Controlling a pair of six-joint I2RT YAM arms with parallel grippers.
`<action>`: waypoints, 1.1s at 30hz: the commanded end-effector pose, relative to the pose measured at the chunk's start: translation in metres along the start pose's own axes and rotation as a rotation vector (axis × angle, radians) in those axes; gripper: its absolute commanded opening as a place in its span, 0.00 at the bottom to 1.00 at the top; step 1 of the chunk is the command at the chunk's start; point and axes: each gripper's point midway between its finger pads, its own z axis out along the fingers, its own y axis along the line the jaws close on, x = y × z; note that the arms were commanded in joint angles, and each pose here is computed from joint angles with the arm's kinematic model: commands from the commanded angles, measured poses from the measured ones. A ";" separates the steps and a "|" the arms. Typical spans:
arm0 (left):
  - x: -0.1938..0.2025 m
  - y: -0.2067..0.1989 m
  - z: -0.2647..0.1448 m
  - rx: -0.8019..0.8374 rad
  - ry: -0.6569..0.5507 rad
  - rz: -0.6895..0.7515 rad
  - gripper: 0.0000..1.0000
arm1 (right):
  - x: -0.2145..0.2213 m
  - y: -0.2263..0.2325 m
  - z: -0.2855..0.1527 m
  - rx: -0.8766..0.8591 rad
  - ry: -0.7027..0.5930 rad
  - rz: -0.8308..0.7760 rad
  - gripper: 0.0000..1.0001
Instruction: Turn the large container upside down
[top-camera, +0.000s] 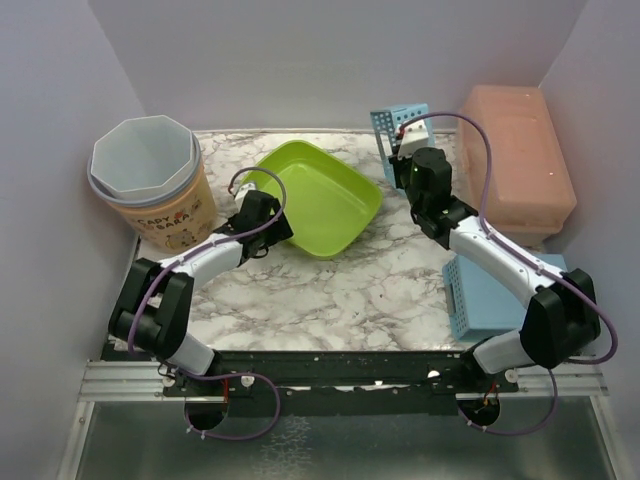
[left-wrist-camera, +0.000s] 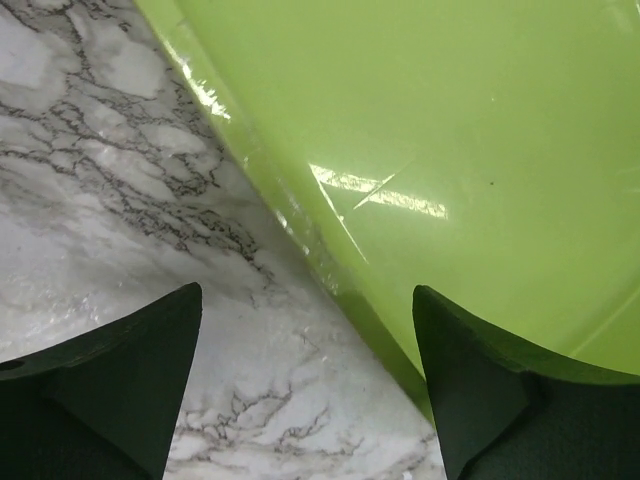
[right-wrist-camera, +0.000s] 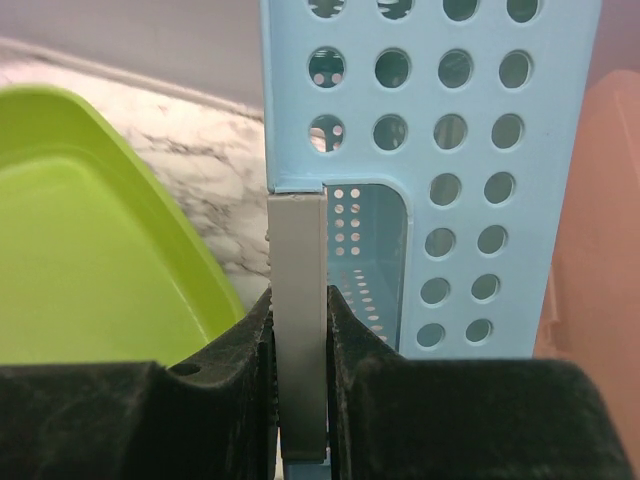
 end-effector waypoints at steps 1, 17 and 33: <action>0.023 0.030 0.021 -0.118 0.037 0.077 0.86 | 0.004 -0.010 0.014 0.035 -0.052 -0.153 0.14; 0.010 0.067 -0.011 -0.275 0.054 0.249 0.69 | 0.094 0.010 0.042 -0.103 -0.004 -0.707 0.14; -0.012 0.065 -0.072 -0.179 0.002 0.271 0.75 | 0.194 0.019 0.002 -0.400 0.263 -0.718 0.27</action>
